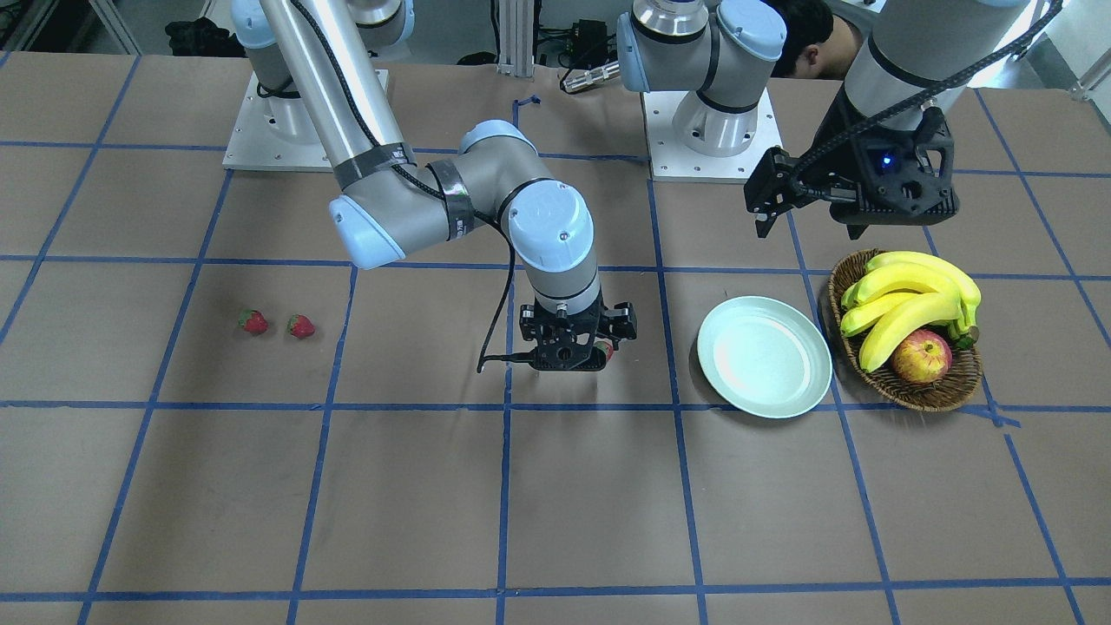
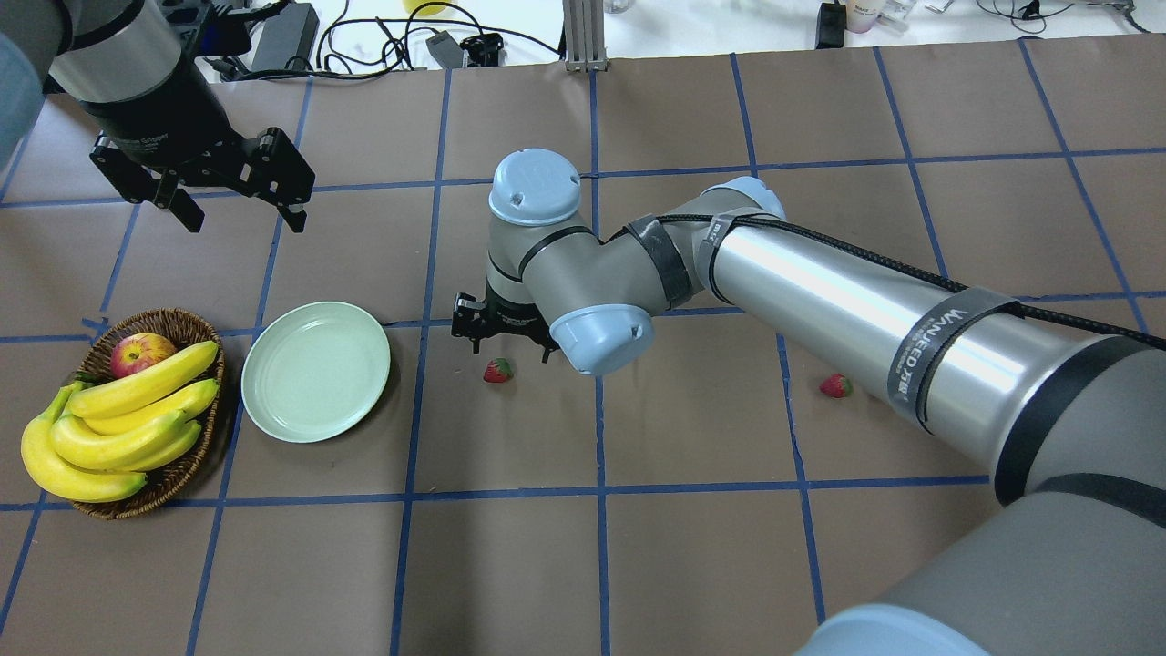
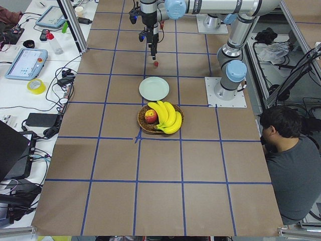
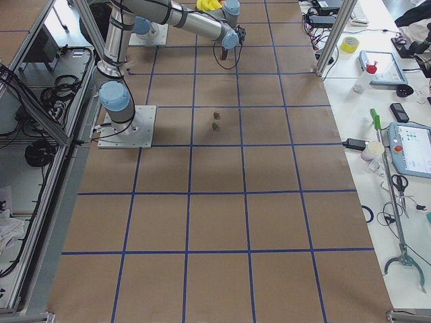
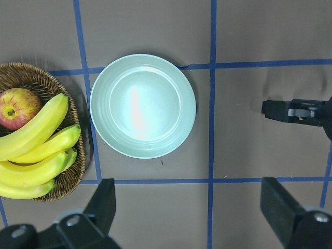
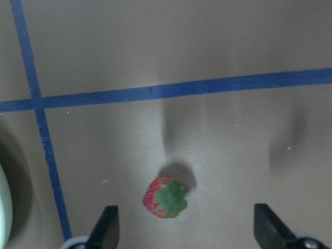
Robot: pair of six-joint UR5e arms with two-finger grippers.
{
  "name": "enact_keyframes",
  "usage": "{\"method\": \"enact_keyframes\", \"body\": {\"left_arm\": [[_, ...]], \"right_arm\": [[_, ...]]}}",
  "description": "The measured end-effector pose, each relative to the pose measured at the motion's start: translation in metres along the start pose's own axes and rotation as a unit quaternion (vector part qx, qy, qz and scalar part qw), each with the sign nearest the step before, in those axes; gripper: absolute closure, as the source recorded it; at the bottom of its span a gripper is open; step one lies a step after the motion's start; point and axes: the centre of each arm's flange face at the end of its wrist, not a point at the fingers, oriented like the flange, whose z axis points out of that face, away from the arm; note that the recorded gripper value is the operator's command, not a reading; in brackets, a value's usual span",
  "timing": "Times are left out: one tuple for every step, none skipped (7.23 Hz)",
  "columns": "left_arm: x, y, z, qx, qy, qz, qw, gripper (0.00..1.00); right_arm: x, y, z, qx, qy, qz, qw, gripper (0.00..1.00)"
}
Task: Collect all strawberries into plate
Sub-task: 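Move the right gripper to the two strawberries while the left reaches toward the plate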
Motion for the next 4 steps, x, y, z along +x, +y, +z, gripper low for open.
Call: {"method": "enact_keyframes", "body": {"left_arm": [[0.000, 0.000, 0.000, 0.000, 0.000, 0.000, 1.0000, 0.00], [0.000, 0.000, 0.000, 0.000, 0.000, 0.000, 1.0000, 0.00], [0.000, 0.000, 0.000, 0.000, 0.000, 0.000, 1.0000, 0.00], [0.000, 0.000, 0.000, 0.000, 0.000, 0.000, 1.0000, 0.00]], "right_arm": [[0.022, -0.004, -0.033, 0.014, 0.028, -0.005, 0.9995, 0.00], [0.055, -0.016, -0.074, 0.032, 0.049, 0.007, 0.9983, 0.00], [0.097, -0.030, -0.118, 0.048, 0.062, 0.030, 0.9965, 0.00], [0.139, -0.039, -0.151, 0.050, 0.071, 0.052, 0.9949, 0.01]]}}
